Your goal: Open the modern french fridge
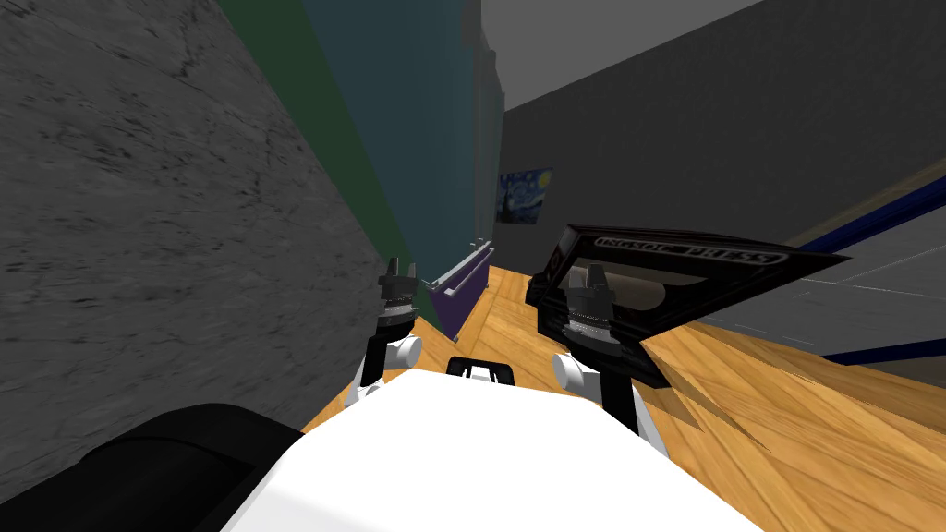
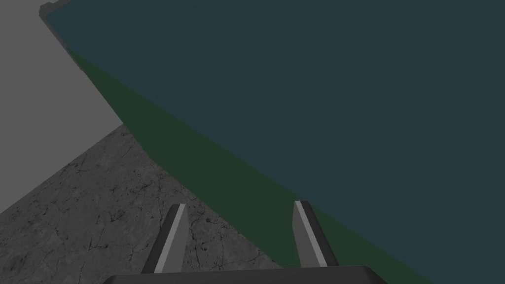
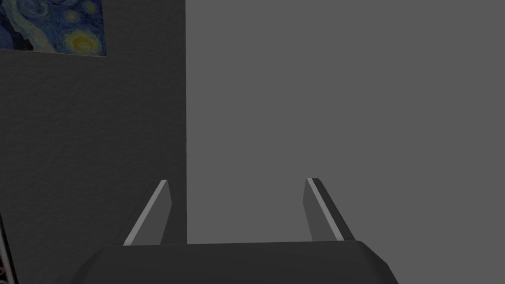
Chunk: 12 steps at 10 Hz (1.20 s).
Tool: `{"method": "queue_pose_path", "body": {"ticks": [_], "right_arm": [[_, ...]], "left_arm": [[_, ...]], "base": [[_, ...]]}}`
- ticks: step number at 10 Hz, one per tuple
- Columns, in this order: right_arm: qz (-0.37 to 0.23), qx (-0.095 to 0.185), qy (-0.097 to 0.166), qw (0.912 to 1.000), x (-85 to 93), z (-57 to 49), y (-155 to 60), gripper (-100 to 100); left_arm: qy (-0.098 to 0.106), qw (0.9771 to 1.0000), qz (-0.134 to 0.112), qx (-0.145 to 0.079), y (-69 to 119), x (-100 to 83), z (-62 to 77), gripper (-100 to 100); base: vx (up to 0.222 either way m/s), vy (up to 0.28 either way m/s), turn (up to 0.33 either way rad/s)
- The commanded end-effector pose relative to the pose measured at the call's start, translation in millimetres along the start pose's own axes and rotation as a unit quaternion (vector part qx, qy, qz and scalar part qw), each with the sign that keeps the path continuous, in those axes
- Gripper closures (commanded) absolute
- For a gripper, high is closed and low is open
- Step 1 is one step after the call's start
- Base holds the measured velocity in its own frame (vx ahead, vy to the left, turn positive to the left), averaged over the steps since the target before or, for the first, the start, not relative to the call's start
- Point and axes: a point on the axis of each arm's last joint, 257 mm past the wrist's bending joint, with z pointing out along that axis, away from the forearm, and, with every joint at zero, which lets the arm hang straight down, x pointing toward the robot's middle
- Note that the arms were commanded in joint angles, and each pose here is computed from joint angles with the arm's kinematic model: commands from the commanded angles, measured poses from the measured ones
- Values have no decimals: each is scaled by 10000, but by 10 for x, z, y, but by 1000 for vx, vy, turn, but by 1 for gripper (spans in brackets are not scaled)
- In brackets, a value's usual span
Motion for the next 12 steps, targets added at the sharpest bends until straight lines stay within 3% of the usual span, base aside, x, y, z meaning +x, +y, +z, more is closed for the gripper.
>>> {"method": "queue_pose_path", "body": {"ticks": [1,2,3,7,8,12], "right_arm": [[0,0,0,10000,0,0,0,0],[0,0,0,10000,0,0,0,0],[0,0,0,10000,0,0,0,0],[0,4,0,10000,0,-1,-3,0],[0,4,0,10000,0,-2,-3,0],[0,4,0,10000,0,-2,-3,0]], "left_arm": [[0,10000,0,0,0,0,0,0],[0,10000,0,0,0,0,0,0],[183,9998,52,-90,33,40,-2,-100],[495,9979,68,-415,157,71,-17,-100],[524,9968,2,-600,229,42,-29,-100],[372,9938,-293,-1008,377,-83,-61,-100]], "base": [[0,0,0],[0,0,0],[29,-8,17],[95,-52,33],[196,-124,78],[194,-94,61]]}}
